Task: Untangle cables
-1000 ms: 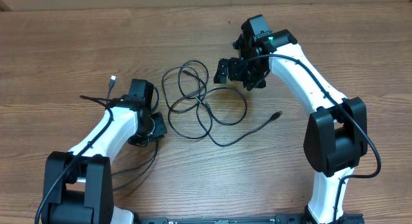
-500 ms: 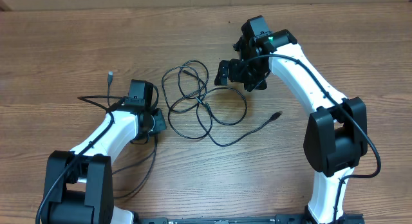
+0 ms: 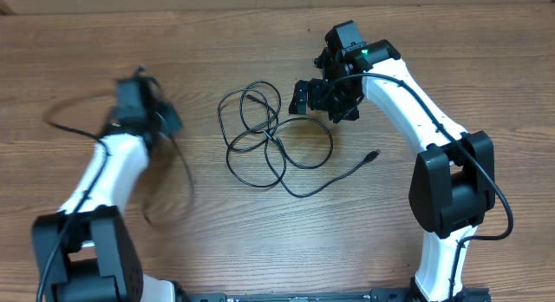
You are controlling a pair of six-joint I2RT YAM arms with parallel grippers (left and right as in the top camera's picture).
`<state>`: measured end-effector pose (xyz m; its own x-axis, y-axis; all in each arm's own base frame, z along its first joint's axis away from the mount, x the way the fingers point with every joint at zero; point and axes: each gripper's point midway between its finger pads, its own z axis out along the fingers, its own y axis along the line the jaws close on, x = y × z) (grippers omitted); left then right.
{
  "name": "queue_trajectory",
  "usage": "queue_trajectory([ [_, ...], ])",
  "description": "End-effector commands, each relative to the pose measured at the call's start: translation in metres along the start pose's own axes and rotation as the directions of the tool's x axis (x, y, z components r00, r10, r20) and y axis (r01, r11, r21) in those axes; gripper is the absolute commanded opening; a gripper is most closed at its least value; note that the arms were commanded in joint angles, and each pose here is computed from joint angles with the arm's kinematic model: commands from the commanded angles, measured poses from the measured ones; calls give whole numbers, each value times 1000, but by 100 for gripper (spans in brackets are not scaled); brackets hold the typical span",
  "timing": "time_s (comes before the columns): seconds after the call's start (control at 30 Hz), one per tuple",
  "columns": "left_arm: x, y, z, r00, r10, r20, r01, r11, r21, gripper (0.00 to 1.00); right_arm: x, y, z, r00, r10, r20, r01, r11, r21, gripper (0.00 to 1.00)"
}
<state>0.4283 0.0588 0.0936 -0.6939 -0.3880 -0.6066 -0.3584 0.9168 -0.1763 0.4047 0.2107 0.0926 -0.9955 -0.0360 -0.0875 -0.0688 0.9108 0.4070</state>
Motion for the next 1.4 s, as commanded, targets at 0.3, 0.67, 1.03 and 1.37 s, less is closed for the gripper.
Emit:
queue_trajectory([
  [0.3,-269,124,-142,510,76,857,128,978,-162,4,-4,7,-12,999,-21,35,21,1000,-6,100],
  [0.67,-275,149,-2,710,50,702,92,982,-163,4,-4,7,-12,999,-21,35,21,1000,-6,100],
  [1.03,-237,183,86,941,-50,335,150,948,-280,4,-4,7,-12,999,-21,35,21,1000,-6,100],
  [1.37,-246,192,45,955,-98,280,185,936,-301,96,-4,7,-12,999,-21,35,21,1000,-6,100],
])
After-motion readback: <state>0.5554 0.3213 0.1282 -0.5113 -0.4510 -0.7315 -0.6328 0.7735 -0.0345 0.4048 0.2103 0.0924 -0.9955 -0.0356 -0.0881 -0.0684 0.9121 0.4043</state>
